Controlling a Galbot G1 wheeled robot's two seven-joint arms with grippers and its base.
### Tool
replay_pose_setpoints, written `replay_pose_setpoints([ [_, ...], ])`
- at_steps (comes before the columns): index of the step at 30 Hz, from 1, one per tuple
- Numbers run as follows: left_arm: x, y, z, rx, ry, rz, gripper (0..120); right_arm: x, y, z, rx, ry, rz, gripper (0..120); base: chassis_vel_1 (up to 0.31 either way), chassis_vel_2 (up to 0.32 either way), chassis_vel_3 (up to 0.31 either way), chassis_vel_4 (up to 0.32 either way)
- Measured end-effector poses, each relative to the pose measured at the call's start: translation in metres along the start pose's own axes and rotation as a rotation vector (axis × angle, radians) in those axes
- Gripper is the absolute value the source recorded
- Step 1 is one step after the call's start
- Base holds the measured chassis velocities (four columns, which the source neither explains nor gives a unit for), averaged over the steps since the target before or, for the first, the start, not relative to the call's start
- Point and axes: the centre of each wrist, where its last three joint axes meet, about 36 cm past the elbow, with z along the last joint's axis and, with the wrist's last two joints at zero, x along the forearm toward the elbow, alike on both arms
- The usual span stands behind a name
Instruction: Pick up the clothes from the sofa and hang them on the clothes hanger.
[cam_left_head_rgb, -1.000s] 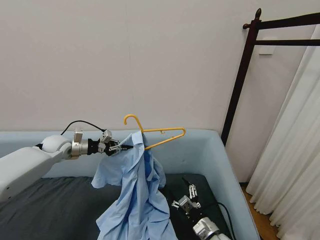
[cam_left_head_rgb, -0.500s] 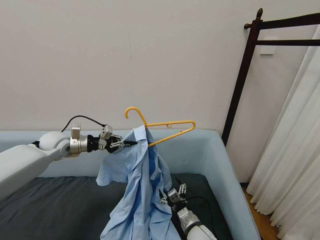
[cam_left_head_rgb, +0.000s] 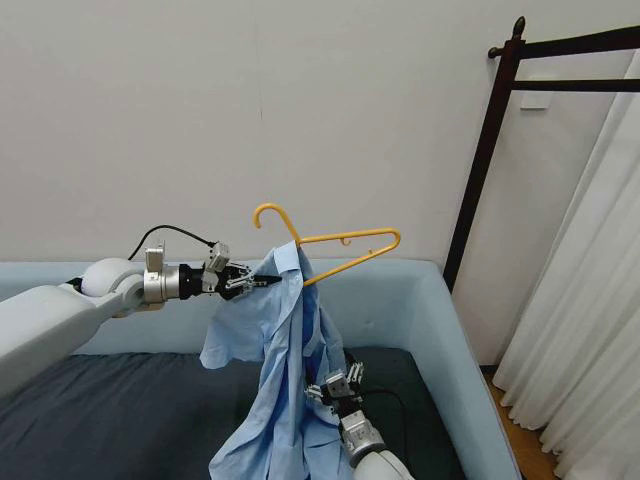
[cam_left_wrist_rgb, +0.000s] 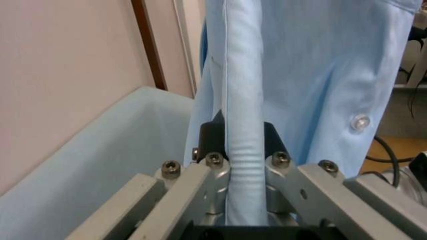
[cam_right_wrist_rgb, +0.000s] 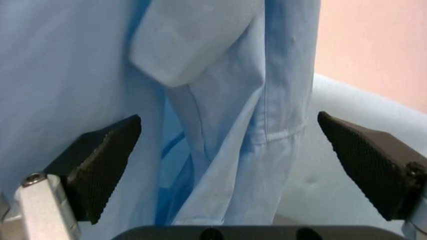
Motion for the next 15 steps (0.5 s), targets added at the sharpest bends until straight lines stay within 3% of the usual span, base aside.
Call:
replay_pose_setpoints([
  [6, 0.002, -0.001, 0.003, 0.006, -0.001, -0.001, 1, -0.019, -0.001, -0.003, -0.052, 0.054, -0.011, 90, 0.0, 0.0, 0.0, 0.0],
  [9, 0.005, -0.002, 0.005, 0.008, -0.002, -0.003, 1, -0.029, 0.0, -0.008, -0.089, 0.074, -0.022, 75, 0.0, 0.0, 0.0, 0.0],
  [15, 0.008, -0.002, 0.007, 0.009, -0.004, -0.002, 1, -0.031, 0.0, -0.008, -0.106, 0.084, -0.03, 57, 0.0, 0.0, 0.0, 0.0],
])
